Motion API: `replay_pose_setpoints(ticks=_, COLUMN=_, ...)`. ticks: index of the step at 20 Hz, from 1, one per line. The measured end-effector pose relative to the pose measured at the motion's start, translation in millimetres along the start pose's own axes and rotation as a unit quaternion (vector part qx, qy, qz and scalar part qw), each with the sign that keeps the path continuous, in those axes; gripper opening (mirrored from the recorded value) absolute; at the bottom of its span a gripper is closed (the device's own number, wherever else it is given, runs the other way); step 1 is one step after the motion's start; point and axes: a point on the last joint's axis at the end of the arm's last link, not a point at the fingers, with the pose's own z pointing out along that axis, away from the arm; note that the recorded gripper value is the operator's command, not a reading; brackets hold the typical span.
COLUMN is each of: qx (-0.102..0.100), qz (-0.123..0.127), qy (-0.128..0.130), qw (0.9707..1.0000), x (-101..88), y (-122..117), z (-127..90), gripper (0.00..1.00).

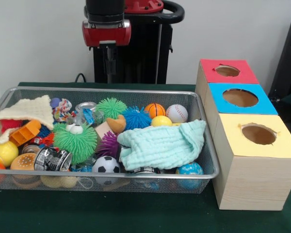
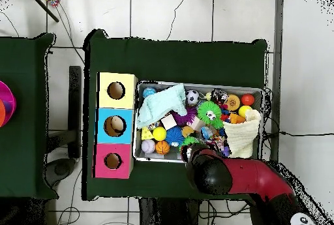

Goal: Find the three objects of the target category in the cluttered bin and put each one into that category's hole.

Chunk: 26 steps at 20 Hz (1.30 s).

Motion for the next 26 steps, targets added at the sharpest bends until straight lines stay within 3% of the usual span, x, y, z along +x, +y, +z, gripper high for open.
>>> replay_pose_setpoints(ticks=5, qx=0.014, qz=-0.01, qy=-0.005, qw=0.9998, x=-3.6, y=3.2, z=-5.0, gripper=0.0)
replay_pose_setpoints(ticks=10, qx=0.015, qz=-0.022, qy=-0.007, qw=0.9996, x=1.0, y=1.5, z=20.1, gripper=0.0)
replay_pose_setpoints(ticks=11, qx=0.01, qz=-0.019, qy=-0.004, qw=0.9998, x=6.2, y=-3.5, z=37.6, gripper=1.0)
replay_pose_setpoints(ticks=19, qx=0.002, qz=-0.013, qy=0.013, qw=0.9998, x=22.9, y=-15.9, z=65.3, gripper=1.0)
replay_pose_setpoints(ticks=26, qx=0.007, qz=-0.021, qy=0.002, qw=0.9998, x=37.4, y=-35.0, z=95.2, gripper=1.0)
